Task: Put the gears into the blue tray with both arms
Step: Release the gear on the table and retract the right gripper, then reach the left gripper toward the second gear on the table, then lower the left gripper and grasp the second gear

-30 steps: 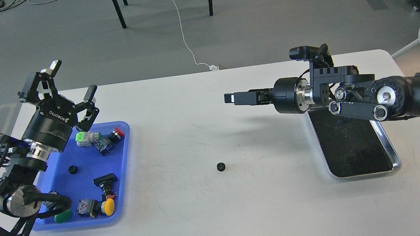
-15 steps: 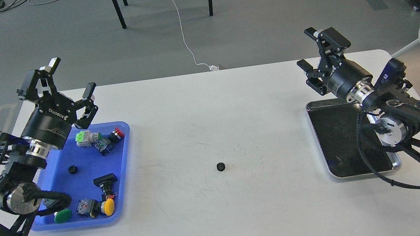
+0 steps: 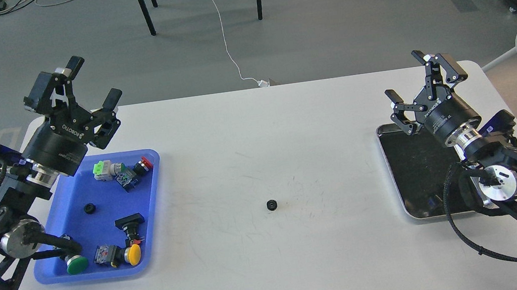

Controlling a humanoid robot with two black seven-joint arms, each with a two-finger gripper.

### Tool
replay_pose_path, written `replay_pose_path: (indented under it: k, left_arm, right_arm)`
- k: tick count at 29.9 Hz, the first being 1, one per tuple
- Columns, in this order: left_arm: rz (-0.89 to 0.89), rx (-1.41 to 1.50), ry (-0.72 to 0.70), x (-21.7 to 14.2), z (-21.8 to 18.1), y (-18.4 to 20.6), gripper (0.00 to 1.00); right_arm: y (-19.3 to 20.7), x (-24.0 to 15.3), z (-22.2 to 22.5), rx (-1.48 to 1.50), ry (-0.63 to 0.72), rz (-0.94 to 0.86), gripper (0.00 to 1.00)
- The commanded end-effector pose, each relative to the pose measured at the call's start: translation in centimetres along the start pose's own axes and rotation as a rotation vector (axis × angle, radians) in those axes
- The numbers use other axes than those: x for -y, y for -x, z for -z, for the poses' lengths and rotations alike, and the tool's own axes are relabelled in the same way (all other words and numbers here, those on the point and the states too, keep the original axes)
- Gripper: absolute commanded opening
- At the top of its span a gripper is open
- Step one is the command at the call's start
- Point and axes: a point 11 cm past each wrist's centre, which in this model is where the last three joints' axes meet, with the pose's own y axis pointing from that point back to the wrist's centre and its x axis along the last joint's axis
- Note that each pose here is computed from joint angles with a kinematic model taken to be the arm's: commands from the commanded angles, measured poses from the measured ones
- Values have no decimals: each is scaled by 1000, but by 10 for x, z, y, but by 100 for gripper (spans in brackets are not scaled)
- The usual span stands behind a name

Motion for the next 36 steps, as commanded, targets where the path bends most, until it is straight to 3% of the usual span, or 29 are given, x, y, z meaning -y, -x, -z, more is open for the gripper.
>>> replay_pose_path:
  k: [1, 7, 14, 24, 29, 36]
  left_arm:
    - [146, 174, -54, 6, -7, 23, 98]
    - [382, 516, -128, 17, -14, 58, 98]
    - [748, 896, -260, 37, 7, 101, 98]
    - [1162, 1422, -397, 56, 50, 121, 97]
    - [1310, 1511, -417, 60, 76, 138, 96]
    - [1365, 1480, -451, 64, 107, 153, 94]
  right_arm:
    - [-3, -12, -8, 43, 11, 24, 97]
    - [-8, -23, -19, 59, 31, 6, 97]
    - [-13, -33, -23, 77, 34, 2, 98]
    - [-19, -42, -28, 94, 41, -9, 98]
    - [-22, -43, -23, 84, 36, -14, 98]
    - [-28, -45, -16, 68, 31, -23, 98]
